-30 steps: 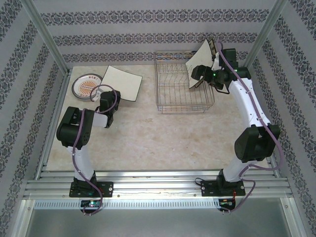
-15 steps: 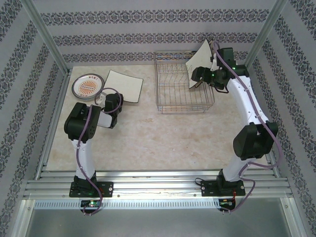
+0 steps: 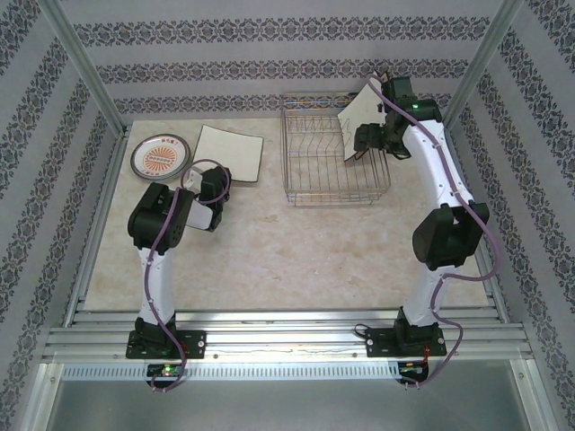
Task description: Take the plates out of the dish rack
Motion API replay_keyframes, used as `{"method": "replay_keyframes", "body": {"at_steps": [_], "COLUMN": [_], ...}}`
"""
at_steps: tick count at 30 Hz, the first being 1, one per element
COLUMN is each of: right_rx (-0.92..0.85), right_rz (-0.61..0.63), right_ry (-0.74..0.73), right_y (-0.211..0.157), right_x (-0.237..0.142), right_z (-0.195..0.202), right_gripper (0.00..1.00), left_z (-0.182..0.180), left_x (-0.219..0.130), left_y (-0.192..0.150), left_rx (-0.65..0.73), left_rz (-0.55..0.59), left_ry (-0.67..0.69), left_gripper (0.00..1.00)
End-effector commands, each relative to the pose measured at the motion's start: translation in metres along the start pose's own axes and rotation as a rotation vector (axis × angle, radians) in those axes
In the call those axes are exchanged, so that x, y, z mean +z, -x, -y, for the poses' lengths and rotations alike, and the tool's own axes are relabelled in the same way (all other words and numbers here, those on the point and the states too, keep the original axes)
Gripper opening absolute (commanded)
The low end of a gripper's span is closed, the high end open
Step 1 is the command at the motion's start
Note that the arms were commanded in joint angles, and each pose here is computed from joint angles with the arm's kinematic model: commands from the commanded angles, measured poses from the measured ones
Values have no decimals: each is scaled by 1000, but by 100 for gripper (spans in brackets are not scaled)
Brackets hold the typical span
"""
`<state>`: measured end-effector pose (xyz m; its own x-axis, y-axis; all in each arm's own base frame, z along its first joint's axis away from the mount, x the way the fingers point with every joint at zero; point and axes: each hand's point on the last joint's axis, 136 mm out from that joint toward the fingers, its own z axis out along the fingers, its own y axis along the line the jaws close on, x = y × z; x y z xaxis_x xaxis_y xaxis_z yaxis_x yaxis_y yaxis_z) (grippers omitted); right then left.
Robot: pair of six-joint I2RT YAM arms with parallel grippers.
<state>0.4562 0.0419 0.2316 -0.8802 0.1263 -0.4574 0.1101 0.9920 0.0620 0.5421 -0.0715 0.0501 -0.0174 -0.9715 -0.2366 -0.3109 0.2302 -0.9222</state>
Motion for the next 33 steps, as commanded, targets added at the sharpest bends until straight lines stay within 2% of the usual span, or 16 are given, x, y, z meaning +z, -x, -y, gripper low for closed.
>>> {"method": "replay_keyframes", "body": {"at_steps": [1, 9, 16, 18, 22, 25, 33], "right_rx": [-32, -32, -27, -26, -18, -12, -3], "right_rz": [-24, -27, -21, -20, 0, 10, 24], "right_ry": [-37, -38, -20, -17, -15, -4, 31], "right_y": [-4, -5, -5, -5, -3, -4, -5], "right_x": [-3, -5, -7, -6, -9, -11, -13], "right_z": [6, 8, 6, 6, 7, 6, 1], "right_gripper": [98, 98, 98, 98, 98, 98, 98], "left_z": [36, 11, -12, -16, -20, -24, -28], "left_x": [4, 11, 2, 0, 0, -2, -13], "left_y": [4, -8, -10, -12, -18, -21, -25], "left_rx": [-56, -94, -67, -50, -21, -5, 15], "left_rz": [72, 74, 49, 32, -5, -26, -67], "left_ry": [-105, 27, 234, 273, 339, 380, 451], "left_gripper": [6, 19, 35, 42, 73, 89, 100]}}
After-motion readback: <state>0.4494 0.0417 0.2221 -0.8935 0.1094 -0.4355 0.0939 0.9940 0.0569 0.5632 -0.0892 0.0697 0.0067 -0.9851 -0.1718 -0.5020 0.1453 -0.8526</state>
